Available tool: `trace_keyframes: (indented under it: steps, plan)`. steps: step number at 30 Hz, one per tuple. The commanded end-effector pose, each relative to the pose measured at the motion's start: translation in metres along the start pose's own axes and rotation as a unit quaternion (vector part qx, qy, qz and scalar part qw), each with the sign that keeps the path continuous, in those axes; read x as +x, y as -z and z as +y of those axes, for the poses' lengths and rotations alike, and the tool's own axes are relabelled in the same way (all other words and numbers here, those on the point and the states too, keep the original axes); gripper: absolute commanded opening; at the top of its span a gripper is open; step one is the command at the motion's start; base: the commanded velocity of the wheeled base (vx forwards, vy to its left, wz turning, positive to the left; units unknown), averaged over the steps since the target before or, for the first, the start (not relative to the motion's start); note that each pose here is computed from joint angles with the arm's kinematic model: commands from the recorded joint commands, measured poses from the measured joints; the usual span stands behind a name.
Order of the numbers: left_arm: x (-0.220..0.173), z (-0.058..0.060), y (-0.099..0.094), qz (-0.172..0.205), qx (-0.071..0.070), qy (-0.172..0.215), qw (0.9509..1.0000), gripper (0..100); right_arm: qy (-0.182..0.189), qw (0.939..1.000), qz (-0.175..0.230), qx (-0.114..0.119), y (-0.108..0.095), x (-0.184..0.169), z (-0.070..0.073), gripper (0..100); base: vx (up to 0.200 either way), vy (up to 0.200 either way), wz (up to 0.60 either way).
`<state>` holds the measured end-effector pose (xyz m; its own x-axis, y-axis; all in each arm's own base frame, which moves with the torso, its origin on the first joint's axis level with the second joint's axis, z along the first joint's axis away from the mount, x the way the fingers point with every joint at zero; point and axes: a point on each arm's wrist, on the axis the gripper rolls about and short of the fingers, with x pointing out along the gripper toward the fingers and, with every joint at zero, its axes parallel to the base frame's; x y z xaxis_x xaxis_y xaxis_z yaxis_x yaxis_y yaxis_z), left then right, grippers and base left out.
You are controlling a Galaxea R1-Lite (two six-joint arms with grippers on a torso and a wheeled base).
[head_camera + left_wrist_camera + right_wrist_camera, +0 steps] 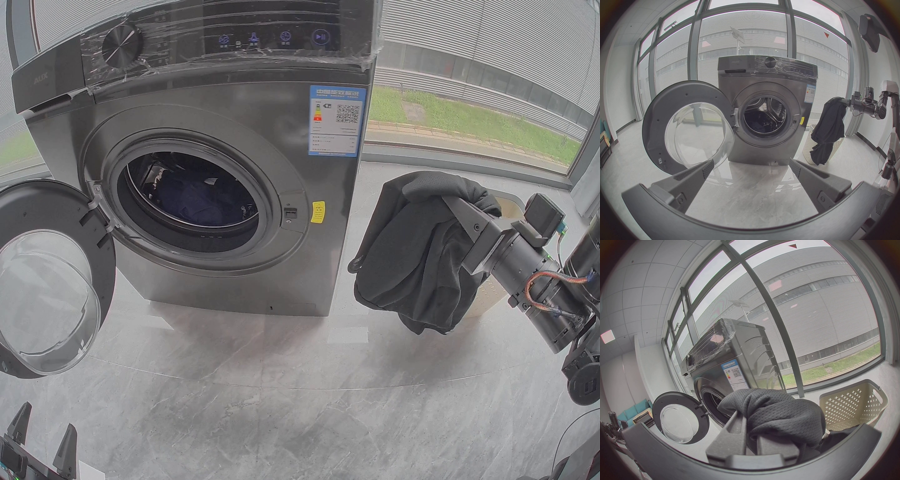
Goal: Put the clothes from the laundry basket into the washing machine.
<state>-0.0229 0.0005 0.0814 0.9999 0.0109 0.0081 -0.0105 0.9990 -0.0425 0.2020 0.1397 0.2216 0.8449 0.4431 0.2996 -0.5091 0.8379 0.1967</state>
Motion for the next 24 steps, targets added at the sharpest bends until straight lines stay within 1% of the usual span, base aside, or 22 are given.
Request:
trace_keyframes:
  steps: [1, 12, 19, 21, 24]
  plan:
    - [-0.0001, 0.0002, 0.0047, -0.001, 0.0, 0.0, 1.0, 100, 0.0, 1.0, 0.0, 0.0, 0.0003, 0.0003, 0.0, 0, 0.0, 0.2, 0.0]
    - [0.0, 0.0002, 0.0051, 0.0, 0.0, 0.0, 1.0, 100, 0.0, 1.0, -0.001, 0.0, -0.0001, 0.0005, 0.0001, 0, 0.0, 0.2, 0.0]
    - [0.0, 0.0002, 0.0052, 0.0, 0.0, 0.001, 1.0, 100, 0.0, 1.0, 0.0, 0.0, 0.0004, 0.0007, 0.0, 0, 0.0, 0.0, 0.0]
    - [0.0, 0.0002, 0.0052, 0.0, 0.0, 0.001, 1.0, 100, -0.004, 1.0, 0.0, 0.001, 0.0003, 0.0003, 0.0019, 0, 0.0, 0.0, 0.0]
    - [0.0, 0.0002, 0.0053, 0.001, 0.0, 0.001, 1.0, 100, -0.004, 1.0, 0.0, 0.001, 0.0003, 0.0002, 0.0023, 0, 0.0, 0.2, 0.0]
